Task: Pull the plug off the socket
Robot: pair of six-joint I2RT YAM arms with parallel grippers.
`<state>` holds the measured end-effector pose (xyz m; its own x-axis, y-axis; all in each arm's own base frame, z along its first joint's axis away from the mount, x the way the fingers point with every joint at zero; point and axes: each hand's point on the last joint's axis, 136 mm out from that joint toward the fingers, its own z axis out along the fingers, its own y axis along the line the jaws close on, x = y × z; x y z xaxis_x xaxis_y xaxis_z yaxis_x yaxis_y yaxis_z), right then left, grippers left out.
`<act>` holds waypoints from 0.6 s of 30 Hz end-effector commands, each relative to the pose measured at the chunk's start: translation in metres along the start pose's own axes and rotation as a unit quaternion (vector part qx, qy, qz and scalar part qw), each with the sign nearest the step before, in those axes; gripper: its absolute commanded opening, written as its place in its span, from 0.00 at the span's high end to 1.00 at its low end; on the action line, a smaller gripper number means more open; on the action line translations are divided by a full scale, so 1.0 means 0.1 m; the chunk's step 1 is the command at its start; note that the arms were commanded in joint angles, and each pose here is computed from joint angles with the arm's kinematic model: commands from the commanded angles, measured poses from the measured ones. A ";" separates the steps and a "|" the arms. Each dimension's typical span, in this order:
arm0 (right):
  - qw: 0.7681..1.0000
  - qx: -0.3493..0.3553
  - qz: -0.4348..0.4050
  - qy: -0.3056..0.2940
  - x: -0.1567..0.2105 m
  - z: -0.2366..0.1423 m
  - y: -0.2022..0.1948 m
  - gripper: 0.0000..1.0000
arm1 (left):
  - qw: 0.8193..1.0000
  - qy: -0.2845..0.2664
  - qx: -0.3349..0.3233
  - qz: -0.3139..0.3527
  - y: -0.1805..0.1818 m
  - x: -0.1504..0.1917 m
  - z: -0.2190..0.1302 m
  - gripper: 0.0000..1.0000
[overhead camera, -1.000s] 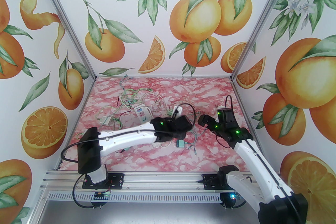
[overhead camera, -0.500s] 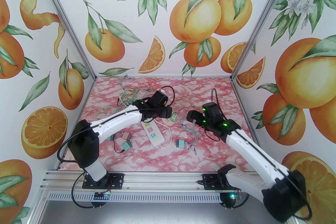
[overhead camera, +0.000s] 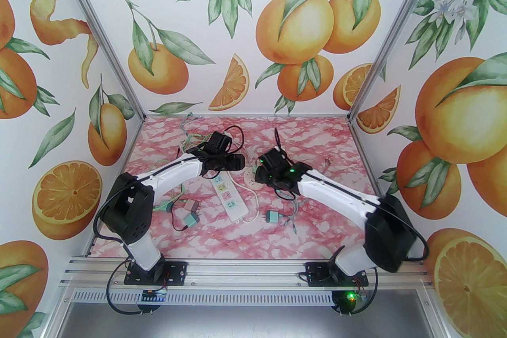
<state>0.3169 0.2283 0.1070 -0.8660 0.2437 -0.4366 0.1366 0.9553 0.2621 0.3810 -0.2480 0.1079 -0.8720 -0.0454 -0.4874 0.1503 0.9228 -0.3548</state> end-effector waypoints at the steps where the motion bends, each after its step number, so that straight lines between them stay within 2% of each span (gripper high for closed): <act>1: 1.000 0.030 0.008 0.000 -0.05 0.10 0.00 0.41 | 1.000 -0.003 0.016 -0.009 0.02 0.01 0.02 0.23; 5: 0.998 0.064 -0.001 0.011 -0.06 0.26 -0.03 0.43 | 1.000 -0.003 0.012 -0.010 0.05 0.03 0.02 0.23; 9: 0.997 0.070 -0.006 0.011 -0.11 0.37 0.00 0.45 | 1.000 -0.002 0.010 -0.014 0.05 0.04 0.00 0.23; 14: 0.996 0.083 -0.006 0.023 -0.16 0.52 -0.04 0.57 | 1.000 -0.004 0.016 -0.014 0.03 0.03 -0.01 0.23; 18: 0.996 0.087 -0.017 0.025 -0.21 0.57 -0.06 0.60 | 0.999 -0.005 0.031 -0.017 -0.03 0.01 -0.01 0.24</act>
<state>0.3530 0.2313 0.0637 -0.8954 0.2258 -0.3837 0.1927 0.9735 0.1232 0.3775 -0.2443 0.0972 -0.8834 -0.0596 -0.4649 0.1366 0.9161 -0.3769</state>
